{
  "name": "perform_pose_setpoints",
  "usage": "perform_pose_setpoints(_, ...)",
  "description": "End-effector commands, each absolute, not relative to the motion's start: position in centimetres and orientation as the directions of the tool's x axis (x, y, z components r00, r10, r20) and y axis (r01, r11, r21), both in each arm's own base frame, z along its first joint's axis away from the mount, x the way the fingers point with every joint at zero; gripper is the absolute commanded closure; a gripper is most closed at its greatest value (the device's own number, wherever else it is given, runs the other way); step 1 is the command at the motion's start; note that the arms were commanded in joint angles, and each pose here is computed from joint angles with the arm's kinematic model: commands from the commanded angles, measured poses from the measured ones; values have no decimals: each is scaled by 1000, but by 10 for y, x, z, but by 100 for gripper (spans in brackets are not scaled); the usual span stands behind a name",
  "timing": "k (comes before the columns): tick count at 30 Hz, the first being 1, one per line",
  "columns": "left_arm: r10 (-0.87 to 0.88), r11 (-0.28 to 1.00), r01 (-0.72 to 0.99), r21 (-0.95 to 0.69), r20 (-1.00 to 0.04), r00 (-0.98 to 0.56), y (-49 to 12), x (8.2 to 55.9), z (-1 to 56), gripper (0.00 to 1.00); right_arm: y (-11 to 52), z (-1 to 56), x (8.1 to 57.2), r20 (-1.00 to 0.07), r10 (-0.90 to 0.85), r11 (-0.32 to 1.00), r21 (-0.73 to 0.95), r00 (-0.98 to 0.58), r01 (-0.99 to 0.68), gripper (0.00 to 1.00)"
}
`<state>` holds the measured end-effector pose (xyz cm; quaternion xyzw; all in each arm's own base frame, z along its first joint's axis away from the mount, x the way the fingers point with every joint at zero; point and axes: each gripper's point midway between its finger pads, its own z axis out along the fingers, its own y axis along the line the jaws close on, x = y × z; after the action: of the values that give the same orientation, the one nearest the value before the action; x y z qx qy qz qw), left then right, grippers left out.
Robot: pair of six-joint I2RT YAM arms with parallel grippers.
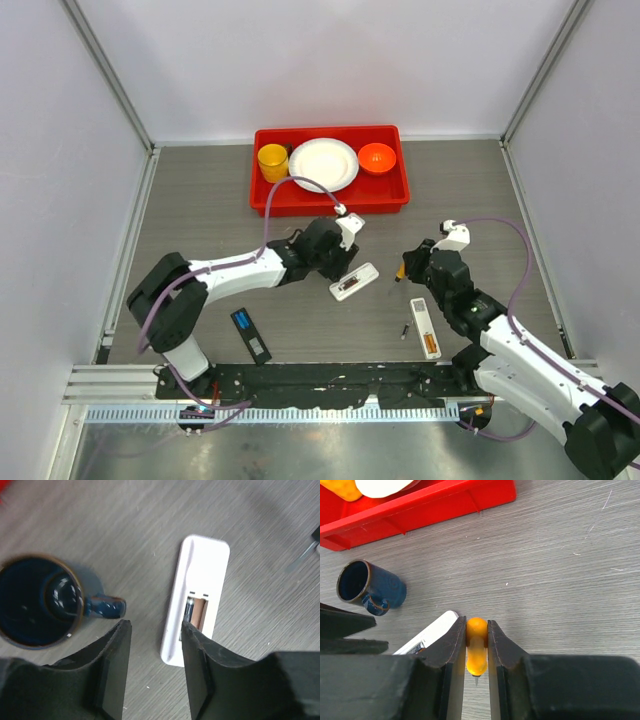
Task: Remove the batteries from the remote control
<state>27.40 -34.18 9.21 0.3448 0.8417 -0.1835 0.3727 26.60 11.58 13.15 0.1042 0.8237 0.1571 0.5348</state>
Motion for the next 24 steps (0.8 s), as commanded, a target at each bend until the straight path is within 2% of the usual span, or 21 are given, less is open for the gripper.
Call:
perform_pose_setpoints(1,429,644,745,-171,-726,-538,-349,263,73,51,122,161,277,-867,365,917,398,-339,-31,99)
perform_pose_setpoints(8,414,627,723,-290,-662,-625,-354,261,49,37,124,159,279,-862,380,910,414,-336,-35,99)
perform_pose_setpoints(11,419,628,710,-320,-629,-655,-355,259,40,34,126,155,279,-860,375,911,411,-346,-36,99)
perform_pose_setpoints(18,426,548,702,-454,-571,-702,-372,241,37,35,128,153,281,-857,378,908,418,-350,-41,99)
perform_pose_setpoints(24,416,526,691,-496,-558,-718,-377,237,37,36,134,160,282,-852,392,897,438,-347,-62,99)
